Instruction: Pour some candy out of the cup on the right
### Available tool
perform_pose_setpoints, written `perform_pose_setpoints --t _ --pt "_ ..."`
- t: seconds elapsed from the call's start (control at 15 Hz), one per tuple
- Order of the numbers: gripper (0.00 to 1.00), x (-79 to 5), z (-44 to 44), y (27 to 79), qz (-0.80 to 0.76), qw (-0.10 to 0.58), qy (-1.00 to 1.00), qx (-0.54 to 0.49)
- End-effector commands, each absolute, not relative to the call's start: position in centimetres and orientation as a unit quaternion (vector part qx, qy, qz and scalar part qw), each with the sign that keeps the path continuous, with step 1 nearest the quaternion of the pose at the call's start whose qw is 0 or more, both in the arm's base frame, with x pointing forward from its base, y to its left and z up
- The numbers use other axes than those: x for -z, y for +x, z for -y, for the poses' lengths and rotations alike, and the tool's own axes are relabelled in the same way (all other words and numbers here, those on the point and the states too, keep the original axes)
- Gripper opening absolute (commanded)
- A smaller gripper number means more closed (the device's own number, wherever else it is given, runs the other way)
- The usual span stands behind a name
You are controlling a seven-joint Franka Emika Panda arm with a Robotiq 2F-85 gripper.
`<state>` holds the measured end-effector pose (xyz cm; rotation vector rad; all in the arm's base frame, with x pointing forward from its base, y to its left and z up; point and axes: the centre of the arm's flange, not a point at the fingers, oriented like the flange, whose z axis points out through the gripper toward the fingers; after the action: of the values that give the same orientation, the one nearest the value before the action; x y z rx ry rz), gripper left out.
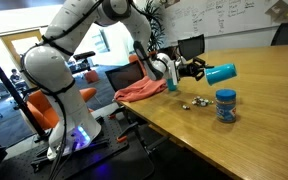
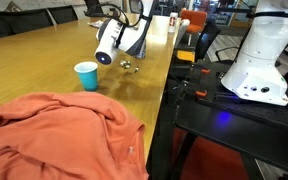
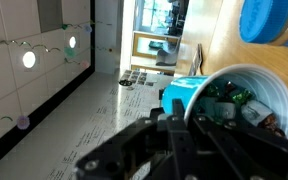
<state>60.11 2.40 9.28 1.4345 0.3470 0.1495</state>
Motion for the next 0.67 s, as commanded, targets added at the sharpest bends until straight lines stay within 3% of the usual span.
perform_pose_setpoints --t 0.0,0.33,0.6 --pt "0.01 -9.6 -2.7 60.6 -0.154 0.729 0.664 -0.058" --pt "0.01 -8.6 -3.5 60.4 -0.115 0.646 0.753 -0.052" --pt "0.01 -13.4 -6.8 60.9 -0.072 0.578 0.809 -0.078"
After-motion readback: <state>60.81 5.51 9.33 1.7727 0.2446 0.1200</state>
